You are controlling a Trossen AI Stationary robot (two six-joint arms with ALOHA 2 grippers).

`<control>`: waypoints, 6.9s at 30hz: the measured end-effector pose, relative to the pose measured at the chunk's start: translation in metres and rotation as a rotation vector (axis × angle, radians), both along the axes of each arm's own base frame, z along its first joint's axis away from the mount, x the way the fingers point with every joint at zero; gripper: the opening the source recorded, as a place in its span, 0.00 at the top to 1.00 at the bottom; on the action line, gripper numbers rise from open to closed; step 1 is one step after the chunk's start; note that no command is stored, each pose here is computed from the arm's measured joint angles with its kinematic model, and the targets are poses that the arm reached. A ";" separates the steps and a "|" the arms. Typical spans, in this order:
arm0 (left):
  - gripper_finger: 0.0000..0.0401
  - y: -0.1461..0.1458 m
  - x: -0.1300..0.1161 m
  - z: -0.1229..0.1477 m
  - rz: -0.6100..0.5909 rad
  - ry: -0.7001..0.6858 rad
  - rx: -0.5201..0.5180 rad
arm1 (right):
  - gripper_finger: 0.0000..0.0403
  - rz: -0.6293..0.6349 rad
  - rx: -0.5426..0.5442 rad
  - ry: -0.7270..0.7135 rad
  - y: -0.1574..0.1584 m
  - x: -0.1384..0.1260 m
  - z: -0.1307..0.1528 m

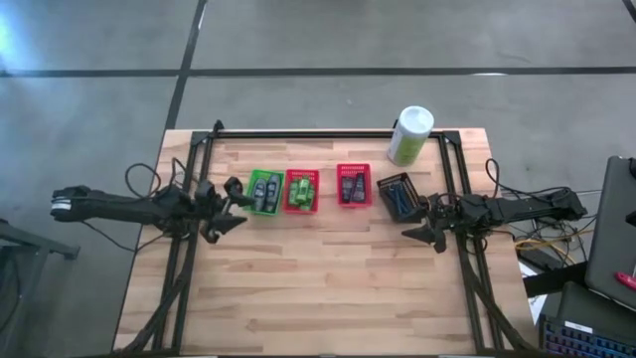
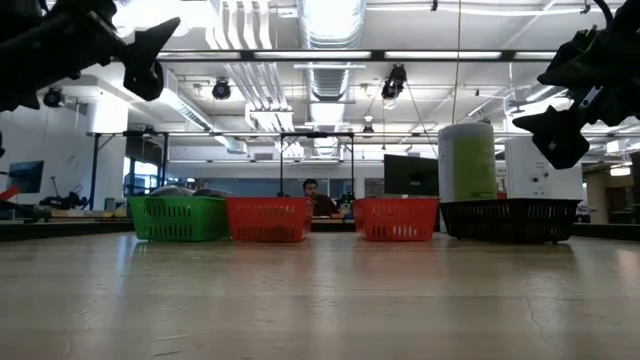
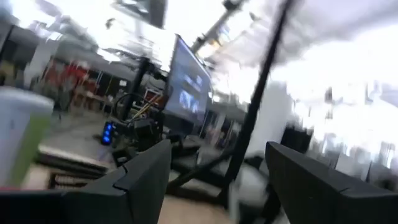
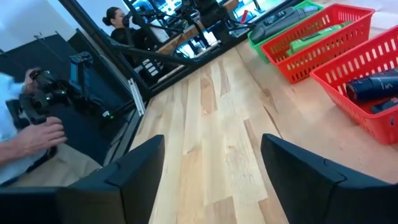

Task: Pick & Place Travel size toiletries
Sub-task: Return to Home Position

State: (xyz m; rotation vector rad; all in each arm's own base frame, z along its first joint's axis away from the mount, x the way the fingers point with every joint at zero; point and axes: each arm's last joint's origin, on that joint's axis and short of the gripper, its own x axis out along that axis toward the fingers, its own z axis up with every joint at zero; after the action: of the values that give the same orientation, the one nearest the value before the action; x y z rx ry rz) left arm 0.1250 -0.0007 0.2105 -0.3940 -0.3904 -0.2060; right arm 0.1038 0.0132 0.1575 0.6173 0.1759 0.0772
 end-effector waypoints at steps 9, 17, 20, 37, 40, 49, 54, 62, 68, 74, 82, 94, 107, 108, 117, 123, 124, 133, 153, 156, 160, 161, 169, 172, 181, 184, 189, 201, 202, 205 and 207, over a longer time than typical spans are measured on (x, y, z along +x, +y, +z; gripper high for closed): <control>0.34 -0.005 -0.002 -0.012 0.036 0.038 0.359 | 0.28 0.000 0.000 0.000 0.000 0.000 0.000; 0.34 -0.004 -0.019 -0.016 0.091 0.091 0.375 | 0.21 0.000 0.000 0.001 0.000 0.000 0.000; 0.34 -0.003 -0.027 -0.017 0.129 0.086 0.383 | 0.19 0.000 0.000 0.000 0.000 0.000 0.000; 0.34 -0.002 -0.029 -0.031 0.174 0.223 0.422 | 0.12 0.000 0.000 0.002 0.000 0.000 0.000; 0.34 0.000 -0.028 -0.033 0.205 0.270 0.340 | 0.14 0.000 0.000 0.002 0.000 0.000 0.000; 0.34 0.001 -0.028 -0.034 0.242 0.289 0.319 | 0.21 0.000 0.000 0.001 0.000 0.000 0.000; 0.34 0.001 -0.028 -0.034 0.241 0.289 0.316 | 0.25 0.000 0.000 0.001 0.000 0.000 0.000; 0.34 0.001 -0.028 -0.034 0.241 0.289 0.313 | 0.30 0.000 0.000 0.001 0.000 0.000 0.000; 0.34 0.001 -0.028 -0.034 0.241 0.288 0.313 | 0.34 0.000 0.000 0.000 0.000 0.000 0.000; 0.34 0.001 -0.028 -0.034 0.241 0.288 0.313 | 0.37 0.076 -0.159 -0.025 0.002 0.000 0.001; 0.34 0.001 -0.028 -0.034 0.241 0.291 0.314 | 0.42 -0.003 -0.241 -0.131 -0.007 -0.005 0.010; 0.34 0.001 -0.028 -0.034 0.241 0.291 0.314 | 0.36 -0.112 -0.488 -0.193 -0.019 -0.007 0.011; 0.34 0.001 -0.028 -0.034 0.241 0.291 0.314 | 0.26 -0.100 -0.630 -0.197 -0.019 -0.007 0.011; 0.34 0.001 -0.028 -0.034 0.241 0.291 0.314 | 0.25 -0.099 -0.630 -0.197 -0.019 -0.007 0.011; 0.34 0.001 -0.028 -0.033 0.241 0.291 0.314 | 0.17 -0.107 -0.486 -0.188 -0.019 -0.007 0.010; 0.34 0.001 -0.028 -0.034 0.241 0.291 0.314 | 0.13 -0.108 -0.440 -0.175 -0.019 -0.006 0.010; 0.34 0.001 -0.028 -0.033 0.241 0.291 0.314 | 0.12 -0.109 -0.440 -0.175 -0.019 -0.006 0.010; 0.34 0.001 -0.028 -0.033 0.241 0.291 0.314 | 0.12 -0.109 -0.439 -0.176 -0.019 -0.006 0.010; 0.34 0.001 -0.028 -0.033 0.241 0.291 0.314 | 0.26 -0.110 -0.445 -0.175 -0.019 -0.006 0.010; 0.34 0.001 -0.028 -0.034 0.241 0.291 0.314 | 0.28 -0.110 -0.446 -0.175 -0.019 -0.006 0.010; 0.34 0.001 -0.028 -0.033 0.241 0.291 0.314 | 0.30 -0.111 -0.444 -0.175 -0.019 -0.006 0.010; 0.34 0.001 -0.028 -0.034 0.241 0.291 0.315 | 0.30 -0.110 -0.445 -0.175 -0.019 -0.006 0.010; 0.34 0.001 -0.028 -0.033 0.241 0.291 0.314 | 0.35 -0.110 -0.446 -0.175 -0.019 -0.006 0.010; 0.34 0.001 -0.028 -0.033 0.241 0.291 0.315 | 0.37 -0.110 -0.444 -0.175 -0.019 -0.006 0.010; 0.34 0.001 -0.028 -0.033 0.241 0.290 0.314 | 0.42 -0.109 -0.446 -0.175 -0.019 -0.006 0.010; 0.34 0.001 -0.028 -0.033 0.241 0.291 0.314 | 0.40 -0.109 -0.444 -0.175 -0.019 -0.006 0.010; 0.34 0.001 -0.028 -0.033 0.241 0.290 0.314 | 0.36 -0.109 -0.444 -0.175 -0.019 -0.006 0.010; 0.34 0.001 -0.028 -0.033 0.241 0.290 0.314 | 0.26 -0.109 -0.444 -0.175 -0.019 -0.006 0.010; 0.34 0.001 -0.028 -0.033 0.241 0.291 0.314 | 0.25 -0.109 -0.446 -0.175 -0.019 -0.006 0.010; 0.34 0.001 -0.028 -0.033 0.241 0.290 0.314 | 0.23 -0.109 -0.446 -0.175 -0.019 -0.006 0.010; 0.34 0.001 -0.028 -0.033 0.241 0.290 0.314 | 0.21 -0.109 -0.446 -0.175 -0.019 -0.006 0.010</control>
State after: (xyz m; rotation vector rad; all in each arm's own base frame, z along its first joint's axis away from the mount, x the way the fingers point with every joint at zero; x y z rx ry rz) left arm 0.0970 0.0003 0.1772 -0.0623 -0.1131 0.0269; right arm 0.0979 -0.0056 0.1671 0.1726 -0.0129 -0.0146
